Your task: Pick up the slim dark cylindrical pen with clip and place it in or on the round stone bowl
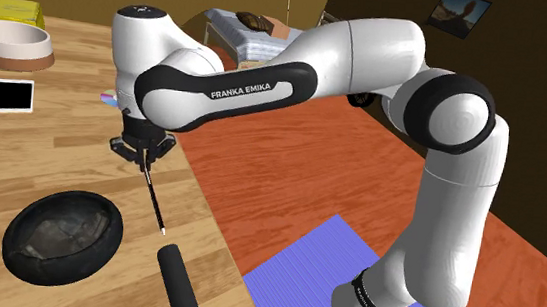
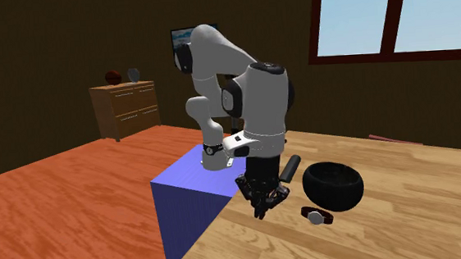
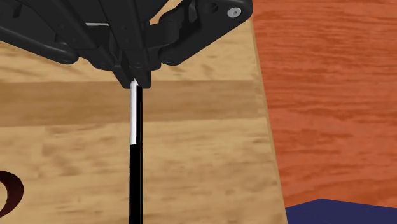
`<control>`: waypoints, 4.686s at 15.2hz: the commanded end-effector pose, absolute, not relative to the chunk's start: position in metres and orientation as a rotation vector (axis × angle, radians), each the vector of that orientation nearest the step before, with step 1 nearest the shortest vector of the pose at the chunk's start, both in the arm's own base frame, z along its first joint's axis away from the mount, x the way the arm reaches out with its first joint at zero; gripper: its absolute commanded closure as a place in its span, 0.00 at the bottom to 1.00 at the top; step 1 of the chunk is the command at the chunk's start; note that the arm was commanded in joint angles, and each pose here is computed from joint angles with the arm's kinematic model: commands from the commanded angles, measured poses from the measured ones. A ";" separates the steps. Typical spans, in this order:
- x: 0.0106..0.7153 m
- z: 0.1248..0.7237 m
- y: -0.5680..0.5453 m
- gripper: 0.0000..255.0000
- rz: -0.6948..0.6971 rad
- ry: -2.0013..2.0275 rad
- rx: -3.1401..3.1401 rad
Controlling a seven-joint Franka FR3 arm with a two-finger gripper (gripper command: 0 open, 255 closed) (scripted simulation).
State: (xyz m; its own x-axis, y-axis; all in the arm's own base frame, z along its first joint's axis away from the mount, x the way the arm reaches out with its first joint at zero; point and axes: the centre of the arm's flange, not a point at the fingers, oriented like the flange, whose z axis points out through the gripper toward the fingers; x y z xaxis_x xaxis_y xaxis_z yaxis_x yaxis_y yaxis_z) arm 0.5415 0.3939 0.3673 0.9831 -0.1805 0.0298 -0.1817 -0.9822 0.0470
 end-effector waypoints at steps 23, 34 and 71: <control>0.542 0.494 0.393 1.00 0.039 -0.281 3.079; 0.502 0.515 0.490 1.00 0.039 -0.281 3.079; 0.477 0.478 0.550 0.00 0.039 -0.281 3.079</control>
State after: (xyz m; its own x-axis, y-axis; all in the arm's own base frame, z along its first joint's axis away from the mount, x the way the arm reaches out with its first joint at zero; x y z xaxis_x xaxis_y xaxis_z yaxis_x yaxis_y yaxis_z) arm 0.4756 0.5507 0.4662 0.9831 -0.1804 0.0304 -0.1817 -0.9823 0.0459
